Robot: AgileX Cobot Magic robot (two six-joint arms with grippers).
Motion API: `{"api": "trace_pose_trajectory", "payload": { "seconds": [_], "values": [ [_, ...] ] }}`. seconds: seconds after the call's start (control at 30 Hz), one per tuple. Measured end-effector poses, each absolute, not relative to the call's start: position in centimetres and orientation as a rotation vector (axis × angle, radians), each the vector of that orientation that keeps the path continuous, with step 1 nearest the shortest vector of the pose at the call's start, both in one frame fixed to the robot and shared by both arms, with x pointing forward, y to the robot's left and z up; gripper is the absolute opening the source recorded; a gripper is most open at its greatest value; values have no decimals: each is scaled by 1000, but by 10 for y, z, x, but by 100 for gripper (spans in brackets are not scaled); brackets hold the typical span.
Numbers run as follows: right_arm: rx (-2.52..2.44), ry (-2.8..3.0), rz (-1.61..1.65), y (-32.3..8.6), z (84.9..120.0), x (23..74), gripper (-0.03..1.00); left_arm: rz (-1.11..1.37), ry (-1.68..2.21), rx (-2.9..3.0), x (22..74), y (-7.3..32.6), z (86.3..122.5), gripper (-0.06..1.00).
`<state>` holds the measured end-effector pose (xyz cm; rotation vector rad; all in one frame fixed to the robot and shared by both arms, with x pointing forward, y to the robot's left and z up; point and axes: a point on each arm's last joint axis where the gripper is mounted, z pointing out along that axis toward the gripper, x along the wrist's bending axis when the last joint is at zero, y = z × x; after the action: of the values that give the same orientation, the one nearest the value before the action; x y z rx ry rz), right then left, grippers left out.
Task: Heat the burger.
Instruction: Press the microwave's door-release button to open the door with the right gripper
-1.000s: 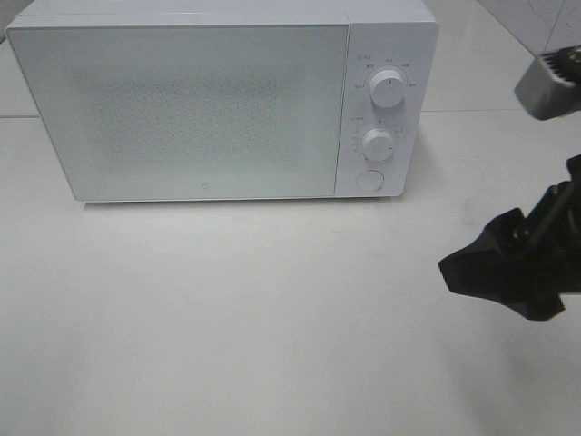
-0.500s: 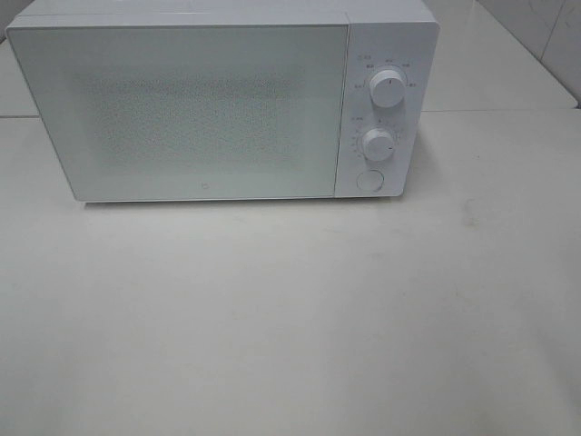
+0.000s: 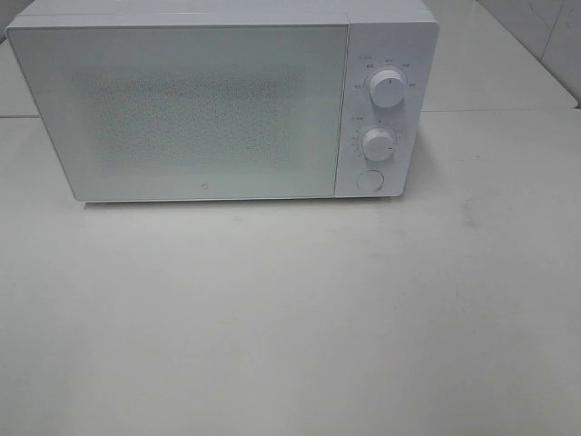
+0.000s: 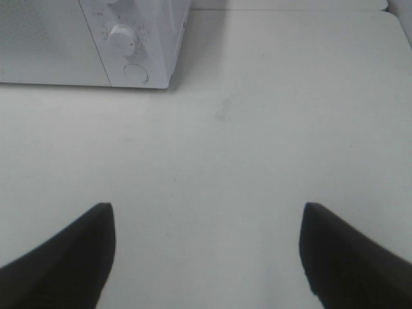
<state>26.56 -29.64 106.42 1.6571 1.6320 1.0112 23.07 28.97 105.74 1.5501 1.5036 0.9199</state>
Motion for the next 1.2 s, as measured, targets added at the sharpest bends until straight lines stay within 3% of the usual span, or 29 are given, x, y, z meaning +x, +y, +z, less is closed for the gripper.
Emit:
{"api": "trace_pose_trajectory", "payload": {
  "seconds": [0.47,1.2],
  "values": [
    [1630,1558,1051,-301,1053,234,76,920,1504,1550,231,290,1057,97],
    [1651,1539,1031,-301,1050,232,76,920,1504,1550,231,290,1057,97]
  ]
}}
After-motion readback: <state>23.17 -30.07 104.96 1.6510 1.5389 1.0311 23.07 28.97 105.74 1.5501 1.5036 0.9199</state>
